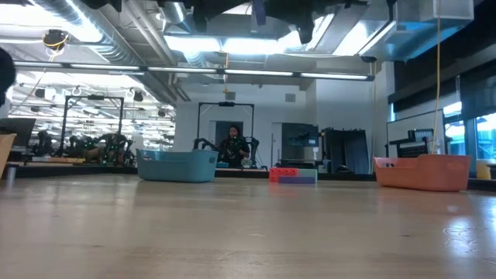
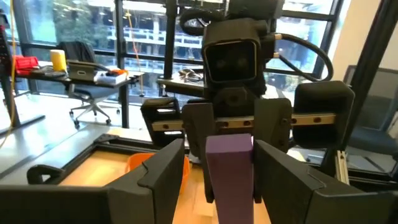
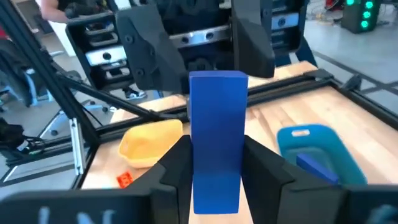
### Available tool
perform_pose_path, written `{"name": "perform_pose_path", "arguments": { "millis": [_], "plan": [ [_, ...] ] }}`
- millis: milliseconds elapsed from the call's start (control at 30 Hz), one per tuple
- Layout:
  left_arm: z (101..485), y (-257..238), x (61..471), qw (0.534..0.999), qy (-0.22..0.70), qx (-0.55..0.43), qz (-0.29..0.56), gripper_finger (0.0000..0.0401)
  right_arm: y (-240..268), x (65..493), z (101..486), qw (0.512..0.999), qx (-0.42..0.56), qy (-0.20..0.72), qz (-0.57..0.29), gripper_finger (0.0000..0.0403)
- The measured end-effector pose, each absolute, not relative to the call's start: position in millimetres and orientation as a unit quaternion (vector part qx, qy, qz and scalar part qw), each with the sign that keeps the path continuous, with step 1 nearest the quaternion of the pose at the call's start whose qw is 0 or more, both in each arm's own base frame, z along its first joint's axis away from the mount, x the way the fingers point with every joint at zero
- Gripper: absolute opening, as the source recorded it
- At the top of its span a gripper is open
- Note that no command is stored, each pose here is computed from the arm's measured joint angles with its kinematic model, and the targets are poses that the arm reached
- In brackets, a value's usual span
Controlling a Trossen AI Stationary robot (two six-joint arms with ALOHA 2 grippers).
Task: Sort & place blocks by color
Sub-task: Put the bottom right violet rectangle block into the blue bin
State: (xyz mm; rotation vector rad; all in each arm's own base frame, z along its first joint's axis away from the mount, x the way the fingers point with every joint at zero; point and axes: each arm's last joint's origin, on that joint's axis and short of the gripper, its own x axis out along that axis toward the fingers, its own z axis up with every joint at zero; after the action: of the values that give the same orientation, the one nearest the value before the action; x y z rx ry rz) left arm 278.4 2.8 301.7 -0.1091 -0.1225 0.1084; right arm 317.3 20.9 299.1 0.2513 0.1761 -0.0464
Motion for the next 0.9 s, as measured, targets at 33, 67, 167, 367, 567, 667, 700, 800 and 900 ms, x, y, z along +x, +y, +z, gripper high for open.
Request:
{"name": "perform_pose_path", "arguments": {
  "millis": [33,67,167,367,567,667,700,800,900],
  "plan": [
    [302.1,2.9,278.4,0.995,-0.063,-0.055,0.054,0.0183,21.3,317.5,299.9,0.988,0.125,0.083,-0.024,0.0105],
    [302.4,3.2,278.3,0.995,-0.064,-0.056,0.056,0.0183,21.2,317.6,300.9,0.989,0.122,0.078,-0.024,0.0105],
    [303.3,2.6,278.2,0.994,-0.068,-0.077,0.045,0.0183,20.6,317.8,302.4,0.99,0.119,0.071,-0.023,0.0105],
    [297.8,1.3,284.7,0.992,-0.053,-0.116,0.025,0.0183,20.7,318.1,304.5,0.992,0.109,0.062,-0.009,0.0105],
    [302.6,-0.8,305.9,0.992,-0.054,-0.117,0.009,0.0183,20.9,317.9,304.3,0.992,0.109,0.064,0.003,0.0105],
    [304.0,-1.0,309.0,0.992,-0.054,-0.117,0.007,0.0183,21.1,317.9,304.2,0.992,0.109,0.066,0.012,0.0105],
    [304.1,-0.8,309.2,0.992,-0.055,-0.117,0.008,0.0183,21.2,317.9,304.2,0.992,0.109,0.065,0.012,0.0105],
    [304.3,-0.6,309.0,0.992,-0.055,-0.117,0.009,0.0183,21.2,317.9,304.2,0.992,0.109,0.066,0.013,0.0105],
    [304.3,-0.6,309.0,0.992,-0.054,-0.117,0.009,0.0177,21.3,317.9,304.2,0.992,0.109,0.066,0.015,0.0105]
  ]
}}
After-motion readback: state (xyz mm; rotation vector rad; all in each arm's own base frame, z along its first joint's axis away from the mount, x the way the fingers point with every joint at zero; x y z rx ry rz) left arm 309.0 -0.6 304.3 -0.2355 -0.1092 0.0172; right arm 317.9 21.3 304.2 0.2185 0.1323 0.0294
